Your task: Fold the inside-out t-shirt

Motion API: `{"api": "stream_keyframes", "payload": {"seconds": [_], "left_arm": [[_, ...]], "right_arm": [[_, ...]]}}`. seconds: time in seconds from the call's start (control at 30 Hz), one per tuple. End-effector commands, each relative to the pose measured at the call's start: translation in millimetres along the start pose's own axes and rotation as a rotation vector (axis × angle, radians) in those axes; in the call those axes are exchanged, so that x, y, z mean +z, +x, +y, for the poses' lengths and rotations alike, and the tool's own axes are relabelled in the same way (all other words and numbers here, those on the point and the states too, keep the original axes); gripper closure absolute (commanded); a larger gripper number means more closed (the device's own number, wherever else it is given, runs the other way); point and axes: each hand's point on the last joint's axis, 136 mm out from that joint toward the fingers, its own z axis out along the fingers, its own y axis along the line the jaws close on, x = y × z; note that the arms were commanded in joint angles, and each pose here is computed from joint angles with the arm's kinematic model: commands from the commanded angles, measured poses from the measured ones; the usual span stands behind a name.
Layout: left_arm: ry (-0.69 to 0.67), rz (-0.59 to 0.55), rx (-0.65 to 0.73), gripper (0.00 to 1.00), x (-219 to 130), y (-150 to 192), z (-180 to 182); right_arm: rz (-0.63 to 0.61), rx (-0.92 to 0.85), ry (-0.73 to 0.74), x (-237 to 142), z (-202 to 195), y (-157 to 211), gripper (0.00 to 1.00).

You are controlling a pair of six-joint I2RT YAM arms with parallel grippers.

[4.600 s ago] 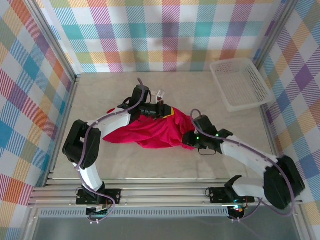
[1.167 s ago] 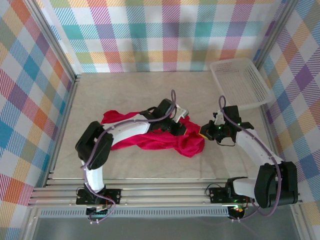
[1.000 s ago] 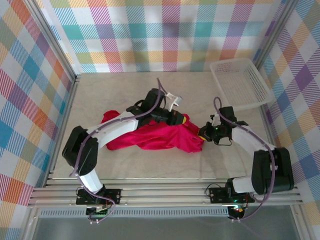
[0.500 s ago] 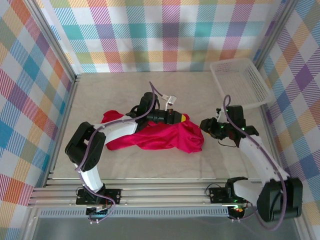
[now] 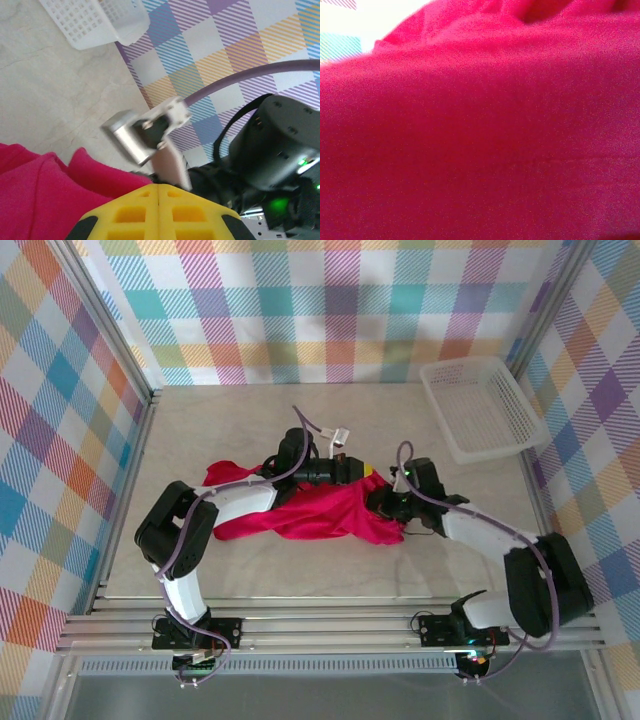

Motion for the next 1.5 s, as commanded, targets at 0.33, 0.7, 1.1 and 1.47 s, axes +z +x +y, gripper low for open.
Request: {"api": "stream_keyframes", "payload": {"seconds": [0.33, 0.7, 1.1, 1.47], "left_arm": [[0.007, -0.122, -0.012, 1.00, -11.7, -27.7, 11.6], [-0.011, -0.108, -0.020, 1.00, -16.2, -18.5, 18.7], [-0.003, -0.111, -0.021, 1.00, -16.4, -21.7, 14.0], [-0.005, -0.115, -0.006, 1.00, -22.5, -24.4, 8.3]], "right_arm": [[-0.105, -0.054, 0.107, -1.9, -15.2, 23.5, 0.26], [-0.229, -0.198, 0.054, -61.1, 36.1, 3.7, 0.59], [-0.195, -0.220, 0.026, -17.4, 42.9, -14.7, 0.63], [-0.252, -0.081, 0.392, 2.9, -42.0, -27.9, 0.49]]}}
